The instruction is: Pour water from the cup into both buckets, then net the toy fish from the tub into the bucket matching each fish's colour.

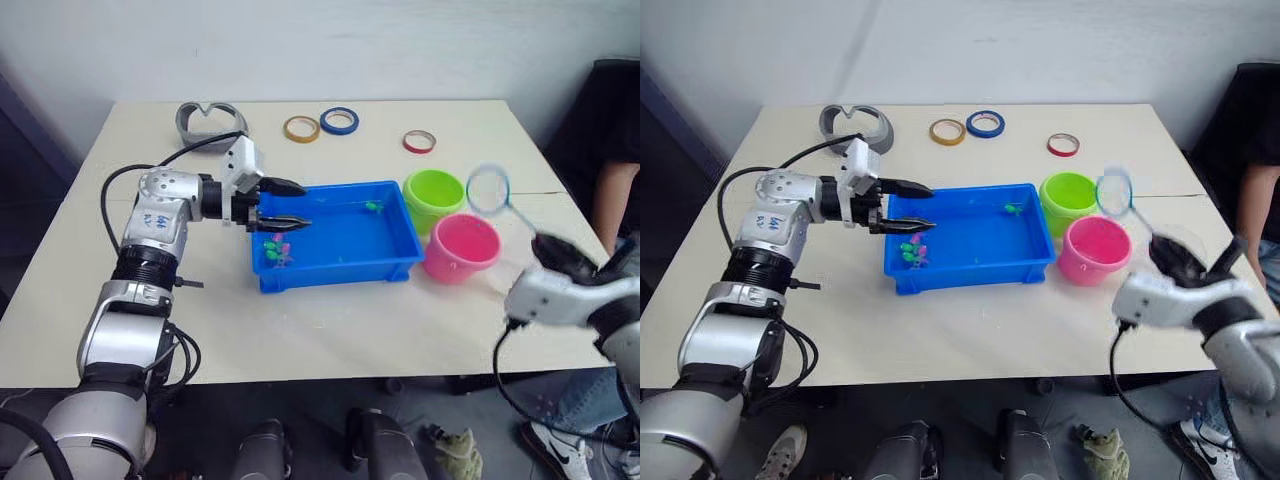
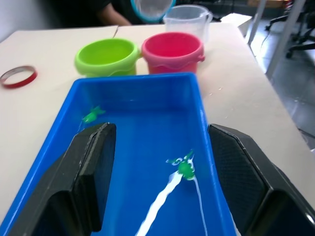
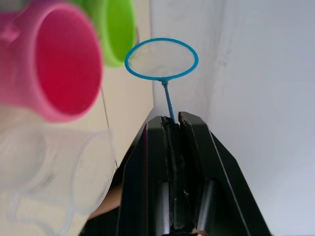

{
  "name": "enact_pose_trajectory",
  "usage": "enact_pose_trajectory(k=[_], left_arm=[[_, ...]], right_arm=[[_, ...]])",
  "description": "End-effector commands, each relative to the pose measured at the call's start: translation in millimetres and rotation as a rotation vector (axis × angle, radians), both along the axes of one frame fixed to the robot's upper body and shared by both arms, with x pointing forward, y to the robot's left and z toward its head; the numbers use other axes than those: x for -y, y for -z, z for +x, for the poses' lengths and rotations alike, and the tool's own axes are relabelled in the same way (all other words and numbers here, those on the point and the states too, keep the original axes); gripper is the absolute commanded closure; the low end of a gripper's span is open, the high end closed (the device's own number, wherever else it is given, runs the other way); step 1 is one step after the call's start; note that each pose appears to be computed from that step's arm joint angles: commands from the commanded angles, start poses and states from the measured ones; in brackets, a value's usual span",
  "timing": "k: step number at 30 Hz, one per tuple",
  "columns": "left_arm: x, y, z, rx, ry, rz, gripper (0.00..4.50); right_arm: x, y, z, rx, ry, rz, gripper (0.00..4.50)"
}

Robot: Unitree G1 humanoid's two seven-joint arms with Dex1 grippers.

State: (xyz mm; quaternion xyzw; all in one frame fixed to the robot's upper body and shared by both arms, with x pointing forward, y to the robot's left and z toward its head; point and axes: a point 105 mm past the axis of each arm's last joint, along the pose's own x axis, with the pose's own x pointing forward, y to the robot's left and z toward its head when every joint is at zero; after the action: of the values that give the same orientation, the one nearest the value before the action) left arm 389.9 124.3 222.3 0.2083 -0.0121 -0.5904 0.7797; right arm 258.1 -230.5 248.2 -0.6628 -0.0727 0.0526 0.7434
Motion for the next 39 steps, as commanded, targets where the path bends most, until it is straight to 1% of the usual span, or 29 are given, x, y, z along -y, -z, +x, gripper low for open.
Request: enact_pose_trajectory(k=[1, 2, 4, 6, 10, 16, 21, 26, 30, 39], left_arm=[[-25.6, -8.5, 5.0, 0.011, -0.118, 0.018, 1.22], [-33.8, -8.1, 5.2, 0.005, -0.151, 0.025, 1.22], [-49.3, -6.7, 3.6, -0.003, -0.205, 0.039, 1.22], [-56.5, -5.6, 1.8, -0.006, -0.233, 0.052, 1.22], [-82.0, 5.2, -9.5, -0.051, -0.321, 0.091, 1.22], [-93.3, 11.0, -26.2, -0.08, -0.378, 0.082, 1.22], [-101.3, 11.9, -36.6, -0.082, -0.421, 0.082, 1.22], [-105.7, 10.7, -42.9, -0.081, -0.446, 0.082, 1.22], [-106.9, 9.2, -45.2, -0.081, -0.453, 0.08, 1.22], [-104.1, 6.9, -45.6, -0.071, -0.447, 0.079, 1.22]], right_arm=[[-18.9, -13.4, 4.9, -0.058, -0.102, 0.097, 4.5], [-25.6, -15.3, 10.6, -0.079, -0.138, 0.128, 4.5], [-40.2, -10.9, 20.0, -0.146, -0.21, 0.166, 4.5], [-48.2, -7.6, 24.3, -0.186, -0.247, 0.178, 4.5], [-81.6, 16.7, 35.8, -0.333, -0.4, 0.231, 4.5], [-115.5, 33.9, 47.2, -0.386, -0.56, 0.222, 4.5], [-134.7, 55.7, 45.4, -0.454, -0.658, 0.186, 4.5], [-143.5, 64.6, 49.4, -0.486, -0.672, 0.209, 4.5], [-145.6, 65.1, 52.6, -0.488, -0.67, 0.214, 4.5], [-152.2, 71.7, 53.0, -0.476, -0.694, 0.144, 4.5]])
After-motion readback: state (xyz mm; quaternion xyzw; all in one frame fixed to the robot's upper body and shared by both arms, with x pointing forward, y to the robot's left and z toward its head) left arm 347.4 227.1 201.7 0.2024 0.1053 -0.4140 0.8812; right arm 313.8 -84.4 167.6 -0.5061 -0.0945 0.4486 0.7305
